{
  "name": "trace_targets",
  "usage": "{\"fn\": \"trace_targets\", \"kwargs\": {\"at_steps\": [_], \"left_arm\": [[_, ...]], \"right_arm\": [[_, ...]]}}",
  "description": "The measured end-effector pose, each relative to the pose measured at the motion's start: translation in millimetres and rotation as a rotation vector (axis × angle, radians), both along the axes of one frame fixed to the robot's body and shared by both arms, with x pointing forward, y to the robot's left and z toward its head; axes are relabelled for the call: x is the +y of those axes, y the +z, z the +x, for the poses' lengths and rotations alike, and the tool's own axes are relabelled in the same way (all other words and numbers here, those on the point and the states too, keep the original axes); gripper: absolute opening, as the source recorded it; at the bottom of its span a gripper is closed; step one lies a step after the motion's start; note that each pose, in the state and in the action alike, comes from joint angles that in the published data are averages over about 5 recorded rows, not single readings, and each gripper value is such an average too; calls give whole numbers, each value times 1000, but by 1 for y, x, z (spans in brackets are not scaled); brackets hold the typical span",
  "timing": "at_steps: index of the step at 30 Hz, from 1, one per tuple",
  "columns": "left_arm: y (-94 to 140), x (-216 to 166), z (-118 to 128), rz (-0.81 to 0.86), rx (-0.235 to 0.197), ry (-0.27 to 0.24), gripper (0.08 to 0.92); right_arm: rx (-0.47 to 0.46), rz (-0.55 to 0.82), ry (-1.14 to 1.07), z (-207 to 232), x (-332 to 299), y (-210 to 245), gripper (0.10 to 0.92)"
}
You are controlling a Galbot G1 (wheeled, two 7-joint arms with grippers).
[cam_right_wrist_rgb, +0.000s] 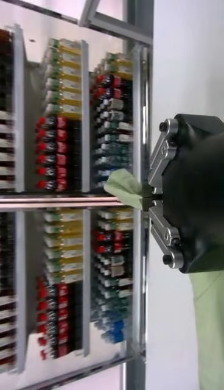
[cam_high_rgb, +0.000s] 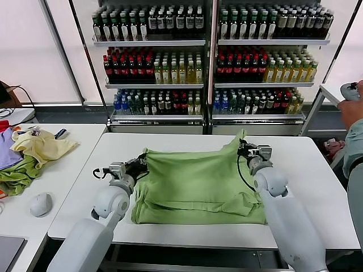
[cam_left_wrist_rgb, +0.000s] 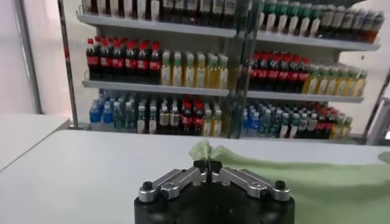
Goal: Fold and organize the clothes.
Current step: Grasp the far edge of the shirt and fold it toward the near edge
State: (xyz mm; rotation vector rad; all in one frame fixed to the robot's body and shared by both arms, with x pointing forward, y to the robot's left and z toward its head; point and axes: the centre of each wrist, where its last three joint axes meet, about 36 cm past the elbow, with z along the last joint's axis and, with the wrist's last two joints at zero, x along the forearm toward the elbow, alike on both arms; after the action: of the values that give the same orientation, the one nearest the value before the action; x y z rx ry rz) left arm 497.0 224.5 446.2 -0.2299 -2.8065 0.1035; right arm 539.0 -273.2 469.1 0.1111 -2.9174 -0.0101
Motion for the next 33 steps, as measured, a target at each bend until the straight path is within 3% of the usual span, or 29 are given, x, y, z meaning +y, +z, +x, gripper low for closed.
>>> {"fn": "trace_targets", "kwargs": {"at_steps": [10,25,29,33], "left_arm": [[4,8,-43,9,15,-37,87],[-20,8,-74,115,115,-85,98],[-26,9,-77,159,134,-94,183],[-28,10,-82,195,136,-96,304]], "right_arm": [[9,15,-27,-74,-12,0,117],[124,-15,-34,-127,-4,-24,120],[146,-29,-14,-135,2,-28,174],[153,-43,-7,-143,6,-29,285]]}}
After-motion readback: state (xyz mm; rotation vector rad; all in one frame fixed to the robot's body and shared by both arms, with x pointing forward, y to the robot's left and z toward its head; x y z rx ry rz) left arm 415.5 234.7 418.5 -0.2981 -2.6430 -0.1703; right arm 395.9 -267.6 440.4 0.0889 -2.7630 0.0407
